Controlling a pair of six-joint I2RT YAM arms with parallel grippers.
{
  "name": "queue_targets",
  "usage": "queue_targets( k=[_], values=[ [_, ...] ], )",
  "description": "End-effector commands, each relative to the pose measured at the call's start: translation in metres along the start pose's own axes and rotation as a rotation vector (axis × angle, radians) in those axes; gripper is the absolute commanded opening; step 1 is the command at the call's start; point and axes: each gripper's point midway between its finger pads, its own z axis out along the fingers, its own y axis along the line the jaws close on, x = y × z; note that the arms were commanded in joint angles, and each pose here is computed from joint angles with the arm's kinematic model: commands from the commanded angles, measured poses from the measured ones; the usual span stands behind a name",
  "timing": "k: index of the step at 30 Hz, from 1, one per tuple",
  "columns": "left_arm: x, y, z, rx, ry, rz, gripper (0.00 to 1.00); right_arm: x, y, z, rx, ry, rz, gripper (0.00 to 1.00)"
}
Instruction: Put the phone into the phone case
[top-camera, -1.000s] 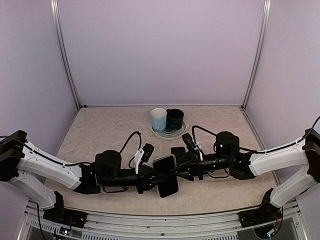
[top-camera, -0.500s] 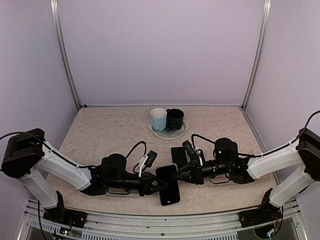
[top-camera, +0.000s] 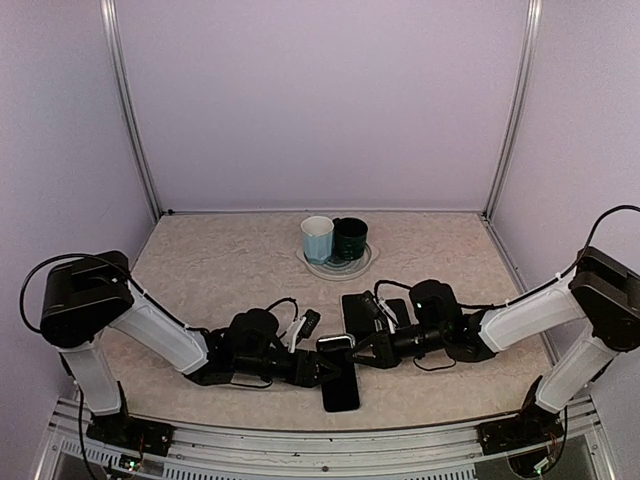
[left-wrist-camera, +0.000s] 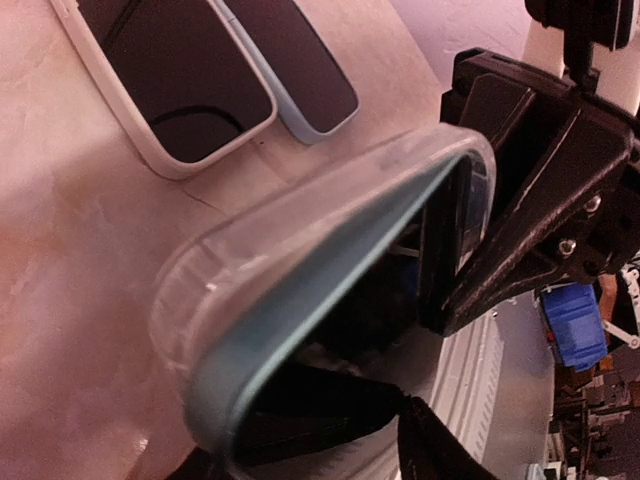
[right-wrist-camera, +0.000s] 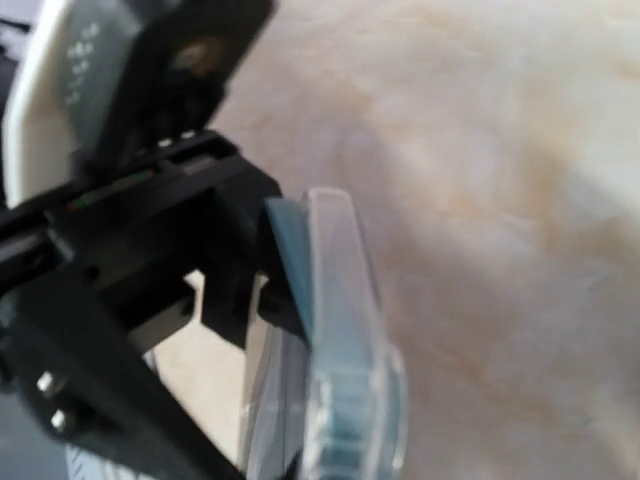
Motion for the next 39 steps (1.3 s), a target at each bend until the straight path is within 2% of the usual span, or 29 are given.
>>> queue_targets(
  k=[1,6,11,14,17,20,26,31,36,39],
  values=[
    [0.003,0.038,0.003,-0.182,0.016,-0.095,0.57,0.003,-0.024,0.007,0.091,0.037,0.049,0.0],
    [-0.008,0.053,-0.002,-0.347,0.014,-0.07,0.68,0.01,-0.04,0.003,0.152,0.055,0.087,0.0],
    [-0.009,0.063,-0.006,-0.47,0.061,-0.028,0.71,0.018,-0.051,0.003,0.206,0.099,0.114,0.0],
    [-0.013,0.059,-0.007,-0.498,0.052,0.0,0.72,0.023,-0.059,0.003,0.25,0.128,0.137,0.17],
    [-0.014,0.061,-0.008,-0.538,0.051,0.018,0.72,0.024,-0.066,0.002,0.296,0.151,0.14,0.28],
    [-0.018,0.061,-0.011,-0.566,0.042,0.039,0.72,0.02,-0.07,-0.002,0.351,0.159,0.125,0.43],
    [-0.028,0.054,-0.01,-0.556,0.02,0.079,0.7,0.007,-0.076,-0.02,0.475,0.157,0.08,0.56],
    [-0.022,0.042,0.003,-0.501,0.049,0.074,0.56,0.002,-0.072,-0.025,0.481,0.148,0.076,0.55],
    [-0.019,0.036,0.012,-0.497,0.056,0.098,0.41,0.002,-0.066,-0.024,0.437,0.121,0.095,0.4],
    [-0.018,0.036,0.017,-0.503,0.067,0.113,0.38,0.009,-0.061,-0.015,0.376,0.131,0.119,0.39]
  ],
)
